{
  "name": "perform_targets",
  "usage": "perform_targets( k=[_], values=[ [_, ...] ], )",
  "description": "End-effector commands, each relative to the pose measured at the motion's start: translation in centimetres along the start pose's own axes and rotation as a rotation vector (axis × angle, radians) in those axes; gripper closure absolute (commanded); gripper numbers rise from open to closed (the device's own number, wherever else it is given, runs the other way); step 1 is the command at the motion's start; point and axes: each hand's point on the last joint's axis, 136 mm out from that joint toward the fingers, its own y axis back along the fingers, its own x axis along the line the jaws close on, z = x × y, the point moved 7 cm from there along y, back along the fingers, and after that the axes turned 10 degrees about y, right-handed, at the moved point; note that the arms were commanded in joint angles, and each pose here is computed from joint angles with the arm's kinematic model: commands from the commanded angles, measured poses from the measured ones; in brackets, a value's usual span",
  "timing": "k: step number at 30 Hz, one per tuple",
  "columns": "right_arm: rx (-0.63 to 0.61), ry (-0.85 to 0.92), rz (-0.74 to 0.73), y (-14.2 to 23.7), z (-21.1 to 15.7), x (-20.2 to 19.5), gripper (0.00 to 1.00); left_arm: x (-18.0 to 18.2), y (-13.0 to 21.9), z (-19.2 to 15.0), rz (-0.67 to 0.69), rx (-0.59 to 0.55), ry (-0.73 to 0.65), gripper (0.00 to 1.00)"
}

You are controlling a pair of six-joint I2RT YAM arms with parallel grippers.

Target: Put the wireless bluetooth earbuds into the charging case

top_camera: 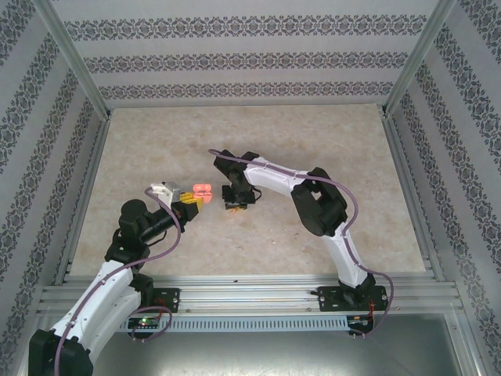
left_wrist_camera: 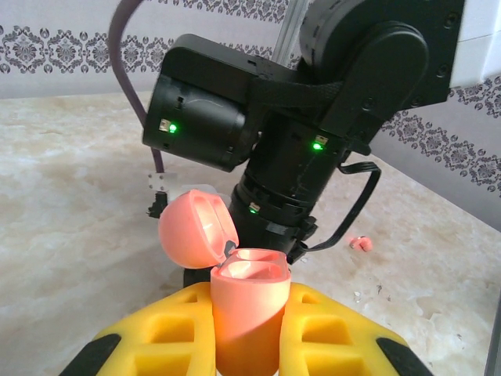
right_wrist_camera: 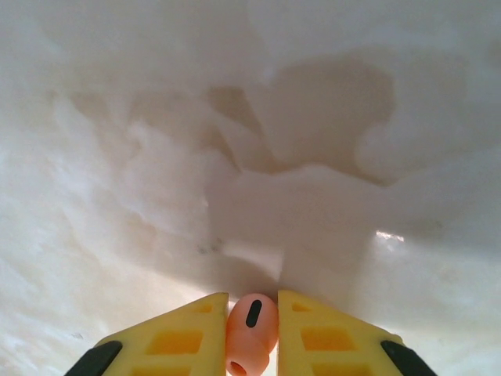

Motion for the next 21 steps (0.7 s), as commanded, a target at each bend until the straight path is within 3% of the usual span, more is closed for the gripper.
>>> perform_targets(
  k=[1, 5, 12, 21],
  values=[
    [-0.069, 0.051, 0.041, 2.1, -0.4, 0.4, 0.84, -0.9, 0.2, 0.6, -0.044, -0.011, -0.021, 1.00],
    [-0.209, 0.123, 0.078, 4.8, -0.4, 0.6, 0.89, -1.3, 0.3, 0.9, -0.075, -0.029, -0.022, 1.00],
    [-0.594, 0.312, 0.148, 14.4, -1.1, 1.4, 0.91, -2.9, 0.3, 2.5, -0.192, -0.054, -0.031, 1.00],
    [-1.041, 0.529, 0.226, 25.1, -5.4, 2.2, 0.87, -4.4, -0.3, 5.5, -0.273, -0.067, -0.052, 1.00]
  ],
)
